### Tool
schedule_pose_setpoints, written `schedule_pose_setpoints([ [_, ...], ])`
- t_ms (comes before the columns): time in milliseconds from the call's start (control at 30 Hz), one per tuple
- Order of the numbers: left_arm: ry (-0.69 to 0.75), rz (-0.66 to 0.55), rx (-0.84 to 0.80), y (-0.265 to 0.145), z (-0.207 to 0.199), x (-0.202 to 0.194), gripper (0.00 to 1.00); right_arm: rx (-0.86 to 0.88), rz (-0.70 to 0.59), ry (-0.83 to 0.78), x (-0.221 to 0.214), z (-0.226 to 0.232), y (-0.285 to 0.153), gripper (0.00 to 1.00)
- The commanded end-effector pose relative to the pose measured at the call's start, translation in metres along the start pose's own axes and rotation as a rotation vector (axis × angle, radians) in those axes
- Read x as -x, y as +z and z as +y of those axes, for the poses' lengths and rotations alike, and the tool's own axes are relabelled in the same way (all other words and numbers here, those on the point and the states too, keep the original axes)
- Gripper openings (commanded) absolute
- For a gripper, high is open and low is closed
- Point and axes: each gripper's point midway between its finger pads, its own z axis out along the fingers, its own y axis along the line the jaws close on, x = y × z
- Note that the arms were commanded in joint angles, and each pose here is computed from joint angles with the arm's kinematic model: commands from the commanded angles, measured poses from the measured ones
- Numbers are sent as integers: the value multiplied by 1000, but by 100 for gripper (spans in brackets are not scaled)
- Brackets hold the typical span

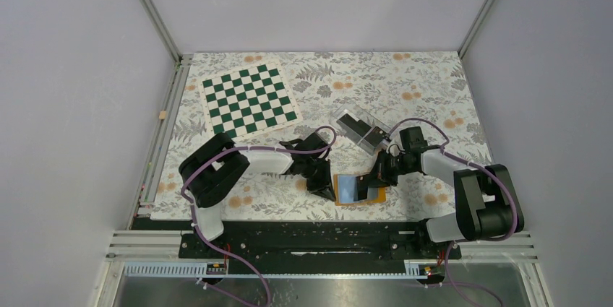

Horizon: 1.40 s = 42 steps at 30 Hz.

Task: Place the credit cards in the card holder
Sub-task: Insert the credit card into the card holder.

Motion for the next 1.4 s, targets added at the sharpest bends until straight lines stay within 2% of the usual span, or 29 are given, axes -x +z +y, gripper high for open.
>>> schedule_pose_setpoints([
  [0, 16, -28, 136, 4, 30, 1, 0, 68, 53, -9, -16, 14, -5, 0],
  [100, 17, -22, 140, 5, 32, 0, 0, 108, 78, -9, -18, 19, -3, 0],
  [267, 19, -14, 141, 6, 33, 0, 0, 53, 105, -9, -21, 12, 3, 4],
  [600, 39, -11, 183, 4, 37, 2, 0, -192, 19, -76, -13, -7, -9, 39],
  [800, 47, -10, 194, 3, 37, 2, 0, -268, 23, -110, -6, -9, -13, 50],
  [1067, 60, -4, 217, 3, 38, 5, 0, -288, 45, -126, 0, -11, -7, 48],
  [1133, 67, -4, 227, 2, 38, 7, 0, -295, 59, -127, -2, -13, -4, 44],
  [1267, 76, 0, 251, 1, 41, 7, 0, -301, 94, -122, -8, -16, 1, 28],
  [1367, 76, -1, 254, 1, 41, 7, 0, -300, 94, -119, -9, -16, 1, 20],
])
